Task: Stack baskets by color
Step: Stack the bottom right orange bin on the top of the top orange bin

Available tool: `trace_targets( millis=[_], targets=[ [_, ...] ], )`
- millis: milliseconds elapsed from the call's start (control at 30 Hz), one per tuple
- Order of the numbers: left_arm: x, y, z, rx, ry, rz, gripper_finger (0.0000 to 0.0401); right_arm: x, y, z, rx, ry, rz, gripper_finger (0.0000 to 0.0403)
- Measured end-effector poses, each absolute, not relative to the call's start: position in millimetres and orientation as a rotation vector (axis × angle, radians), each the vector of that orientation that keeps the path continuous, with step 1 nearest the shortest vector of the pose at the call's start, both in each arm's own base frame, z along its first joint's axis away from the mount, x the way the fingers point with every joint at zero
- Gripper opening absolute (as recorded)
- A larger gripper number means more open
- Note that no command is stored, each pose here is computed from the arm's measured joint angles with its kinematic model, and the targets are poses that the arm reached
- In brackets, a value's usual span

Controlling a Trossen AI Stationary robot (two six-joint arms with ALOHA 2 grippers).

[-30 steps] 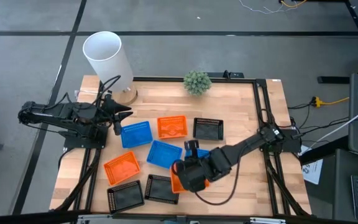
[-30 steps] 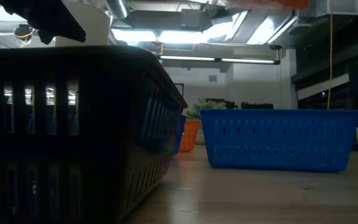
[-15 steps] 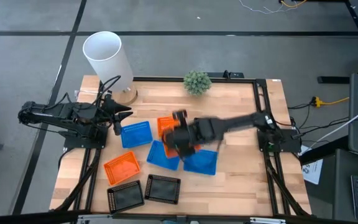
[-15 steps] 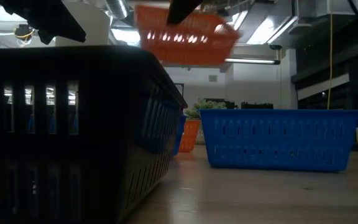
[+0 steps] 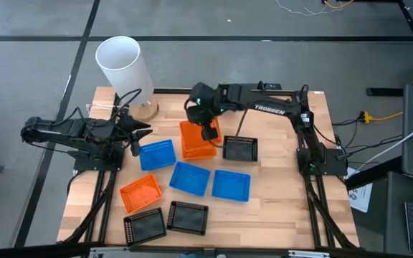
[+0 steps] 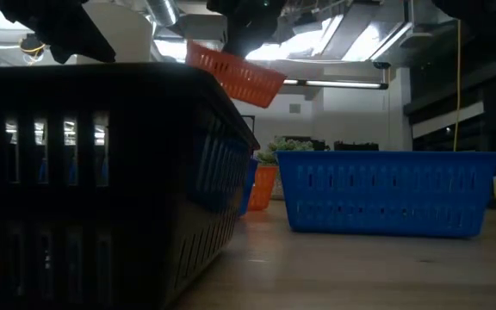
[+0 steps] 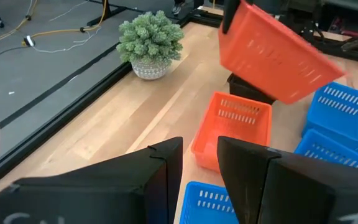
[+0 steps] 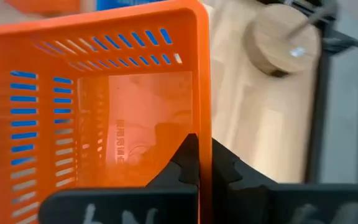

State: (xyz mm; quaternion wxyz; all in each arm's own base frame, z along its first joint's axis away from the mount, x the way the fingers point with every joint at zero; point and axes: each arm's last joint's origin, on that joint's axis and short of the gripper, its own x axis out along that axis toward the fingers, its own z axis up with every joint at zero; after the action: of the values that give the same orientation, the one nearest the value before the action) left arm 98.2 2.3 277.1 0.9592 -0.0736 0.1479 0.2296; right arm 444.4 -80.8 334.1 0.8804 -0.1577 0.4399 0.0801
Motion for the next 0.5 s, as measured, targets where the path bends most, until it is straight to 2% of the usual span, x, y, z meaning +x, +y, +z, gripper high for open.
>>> trace_targets(
  millis=[233, 500],
  targets=[
    [98, 2, 277, -0.176, 0.293, 0.469, 0.0092, 448, -89, 328, -0.272, 0.884, 0.238, 0.0000],
    [98, 2, 277, -0.177, 0.293, 0.470, 0.0092, 475, -85, 278, -0.256, 0.954, 0.277, 0.0000]
  ],
)
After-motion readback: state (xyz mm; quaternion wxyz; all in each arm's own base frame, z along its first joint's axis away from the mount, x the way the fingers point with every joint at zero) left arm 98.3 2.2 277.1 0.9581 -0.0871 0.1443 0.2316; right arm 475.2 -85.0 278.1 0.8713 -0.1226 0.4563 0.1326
